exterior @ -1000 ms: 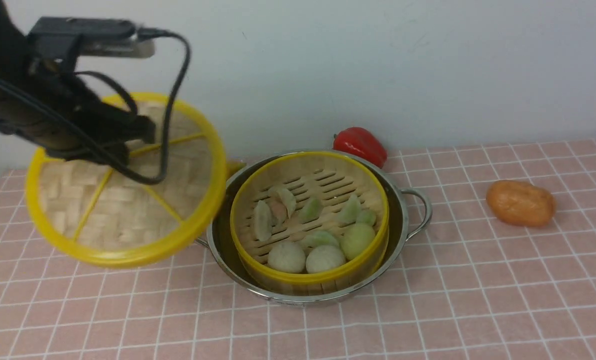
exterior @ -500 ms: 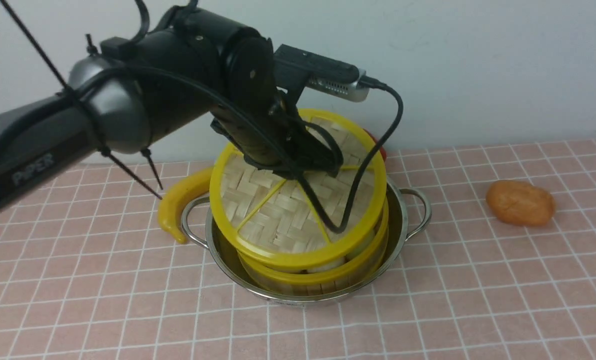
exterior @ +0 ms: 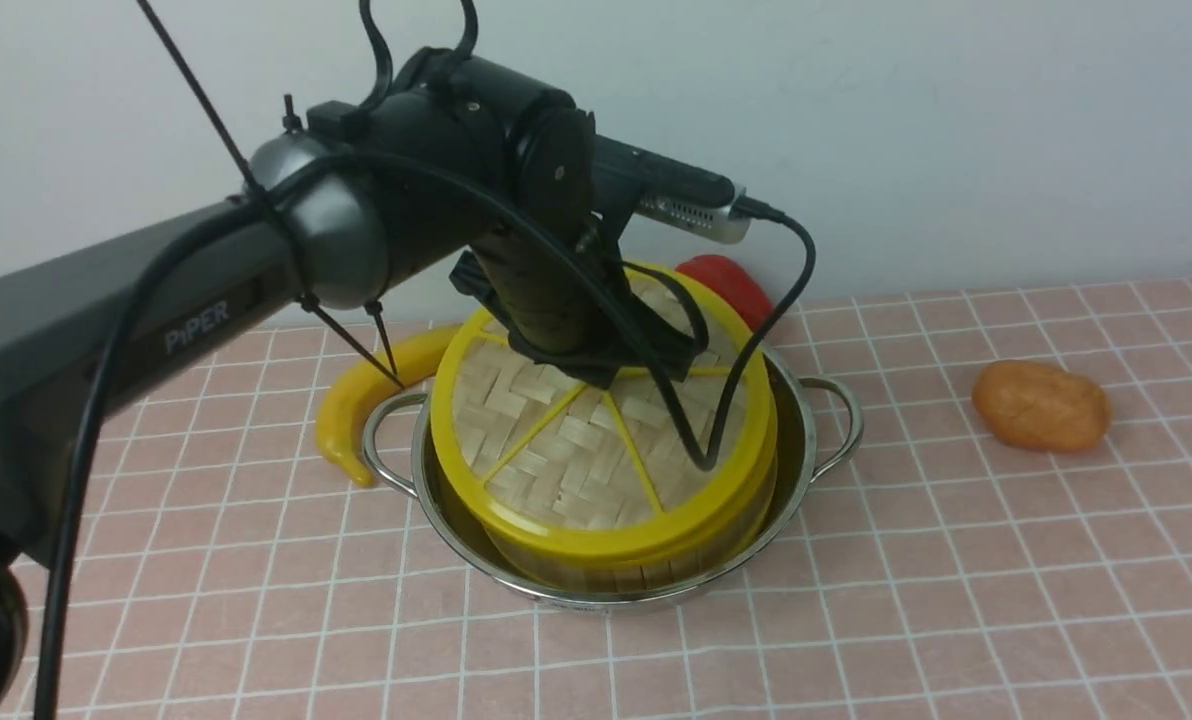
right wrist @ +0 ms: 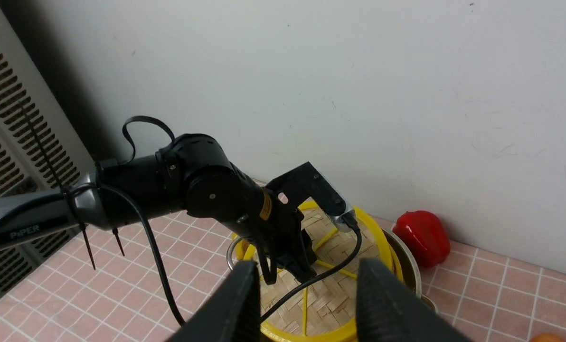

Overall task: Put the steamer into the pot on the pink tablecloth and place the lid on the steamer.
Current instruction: 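Place the yellow bamboo steamer lid onto the steamer in the pot with the left gripper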

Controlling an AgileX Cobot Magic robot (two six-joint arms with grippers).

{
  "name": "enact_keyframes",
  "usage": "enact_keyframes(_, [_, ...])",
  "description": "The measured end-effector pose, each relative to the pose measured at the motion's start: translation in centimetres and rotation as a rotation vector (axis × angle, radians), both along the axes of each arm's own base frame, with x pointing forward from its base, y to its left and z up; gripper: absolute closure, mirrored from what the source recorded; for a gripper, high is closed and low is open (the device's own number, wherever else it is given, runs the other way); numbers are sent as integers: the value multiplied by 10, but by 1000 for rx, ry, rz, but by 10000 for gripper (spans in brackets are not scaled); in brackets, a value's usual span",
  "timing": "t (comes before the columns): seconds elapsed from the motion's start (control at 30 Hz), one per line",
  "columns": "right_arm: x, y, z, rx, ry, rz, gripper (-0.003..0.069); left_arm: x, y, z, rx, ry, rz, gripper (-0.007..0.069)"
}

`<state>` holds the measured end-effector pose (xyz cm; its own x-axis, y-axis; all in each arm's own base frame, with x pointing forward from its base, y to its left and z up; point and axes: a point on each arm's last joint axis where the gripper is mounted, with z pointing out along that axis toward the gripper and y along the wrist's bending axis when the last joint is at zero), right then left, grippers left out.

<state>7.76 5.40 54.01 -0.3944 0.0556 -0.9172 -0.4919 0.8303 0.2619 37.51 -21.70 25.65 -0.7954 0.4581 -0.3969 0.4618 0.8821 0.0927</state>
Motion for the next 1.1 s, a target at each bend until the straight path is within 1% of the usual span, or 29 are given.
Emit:
enact_keyframes(0.23, [0,0,0,0,0,0,363,5,-3,-11,1,7,0,509])
enact_keyframes(0.5, [0,0,0,1,1,0,363,7,-5,-10,-19,-21,-3,509])
enact_keyframes(1.1, [0,0,0,8,5,-3,363,9,-6,-15,-19,-17,1,509])
